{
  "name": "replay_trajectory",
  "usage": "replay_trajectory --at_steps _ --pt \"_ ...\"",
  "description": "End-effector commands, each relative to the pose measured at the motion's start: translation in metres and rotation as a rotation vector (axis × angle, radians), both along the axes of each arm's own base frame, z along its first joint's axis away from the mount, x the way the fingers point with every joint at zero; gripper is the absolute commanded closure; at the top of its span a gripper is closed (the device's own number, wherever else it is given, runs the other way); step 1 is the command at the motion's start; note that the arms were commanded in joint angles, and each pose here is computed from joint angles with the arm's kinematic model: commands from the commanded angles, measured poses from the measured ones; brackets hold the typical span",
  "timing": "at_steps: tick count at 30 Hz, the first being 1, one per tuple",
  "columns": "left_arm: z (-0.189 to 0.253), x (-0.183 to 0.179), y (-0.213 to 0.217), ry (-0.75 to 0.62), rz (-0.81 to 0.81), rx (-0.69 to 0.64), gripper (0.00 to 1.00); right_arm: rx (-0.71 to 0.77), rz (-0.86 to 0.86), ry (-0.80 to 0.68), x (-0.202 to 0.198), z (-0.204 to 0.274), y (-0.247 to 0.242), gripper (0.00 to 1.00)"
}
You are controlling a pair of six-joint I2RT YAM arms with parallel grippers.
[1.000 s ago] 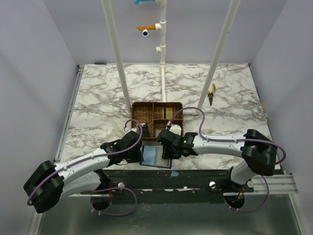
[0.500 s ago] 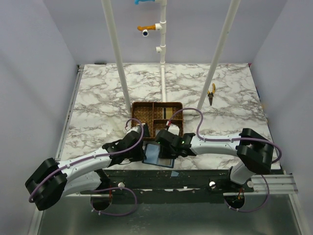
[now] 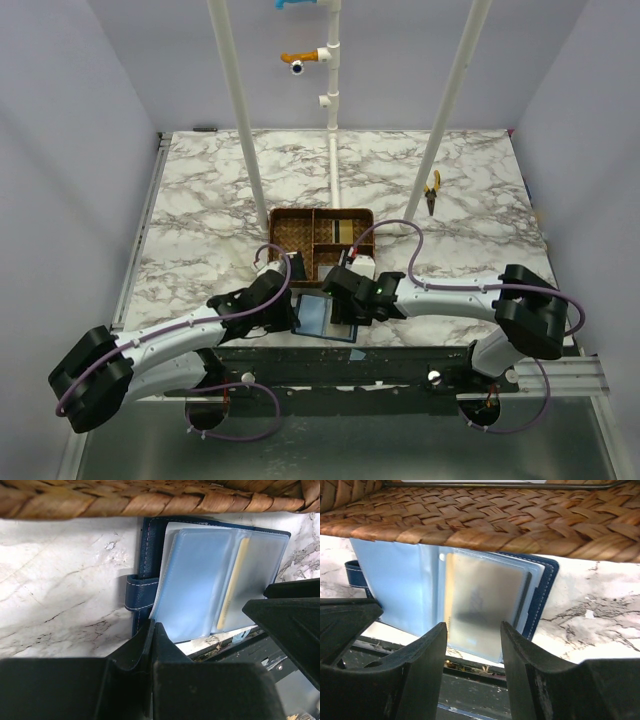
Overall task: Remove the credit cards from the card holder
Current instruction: Remove the credit card from the card holder.
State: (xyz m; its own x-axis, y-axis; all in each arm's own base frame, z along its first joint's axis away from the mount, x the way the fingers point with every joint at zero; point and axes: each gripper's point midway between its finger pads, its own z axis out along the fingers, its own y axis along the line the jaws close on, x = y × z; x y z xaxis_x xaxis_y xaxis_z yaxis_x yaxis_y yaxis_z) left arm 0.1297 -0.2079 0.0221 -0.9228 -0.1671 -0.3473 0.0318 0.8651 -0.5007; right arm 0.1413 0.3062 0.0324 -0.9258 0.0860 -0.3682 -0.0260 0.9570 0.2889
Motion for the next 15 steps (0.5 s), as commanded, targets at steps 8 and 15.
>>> replay_trajectory --at_steps 8,15 --pt "-0.02 -0.022 0.017 0.079 -0.012 0.072 1.0 -0.067 -0.031 -0.001 -0.001 -0.007 -0.02 0.48" --pt "-0.019 -0.023 0.014 0.079 -0.021 0.063 1.0 -0.054 -0.024 -0.016 0.004 -0.002 -0.011 0.48"
